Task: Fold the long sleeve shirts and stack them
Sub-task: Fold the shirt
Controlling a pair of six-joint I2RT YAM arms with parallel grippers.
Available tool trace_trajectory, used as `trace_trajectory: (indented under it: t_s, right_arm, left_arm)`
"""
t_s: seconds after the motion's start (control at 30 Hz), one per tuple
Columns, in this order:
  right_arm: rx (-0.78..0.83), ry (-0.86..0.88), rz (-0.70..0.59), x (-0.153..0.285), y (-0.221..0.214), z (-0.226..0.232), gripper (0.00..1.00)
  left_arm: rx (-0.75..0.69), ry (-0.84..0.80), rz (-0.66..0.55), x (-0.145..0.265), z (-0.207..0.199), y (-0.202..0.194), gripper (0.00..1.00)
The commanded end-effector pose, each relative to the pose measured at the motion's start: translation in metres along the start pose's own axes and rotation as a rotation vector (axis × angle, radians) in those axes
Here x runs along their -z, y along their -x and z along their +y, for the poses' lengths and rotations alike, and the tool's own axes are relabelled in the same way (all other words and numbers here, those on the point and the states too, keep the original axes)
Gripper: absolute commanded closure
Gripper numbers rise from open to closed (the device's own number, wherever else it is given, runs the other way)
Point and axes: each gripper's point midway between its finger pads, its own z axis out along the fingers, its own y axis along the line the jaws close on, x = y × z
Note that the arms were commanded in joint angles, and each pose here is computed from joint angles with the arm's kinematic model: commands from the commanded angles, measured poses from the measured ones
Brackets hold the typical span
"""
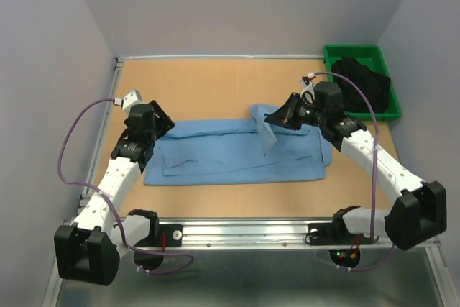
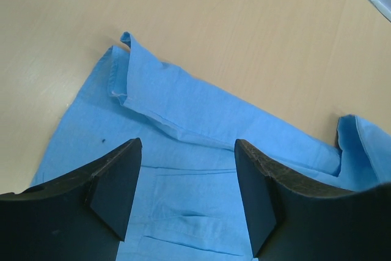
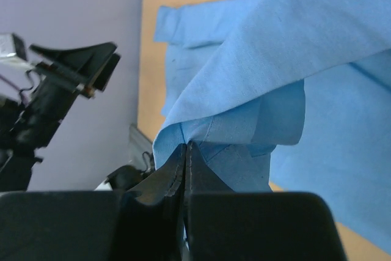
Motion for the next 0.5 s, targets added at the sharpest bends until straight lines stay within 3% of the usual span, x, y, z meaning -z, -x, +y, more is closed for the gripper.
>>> trace_trajectory:
  t_s: [0.0,0.47]
  right_arm:
    - [-0.037,0.145,0.075,0.03,-0.026,0.034,0.99]
    - [-0.012,0.316,0.238,0.102,-0.093,0.06,0.99]
  left_arm:
    - [-0.026,0.001,-0.073,0.01,-0.003,0.022,0.27]
    - [-0.012,-0.039,-0.055,0.019,-0.012,0.024,0.27]
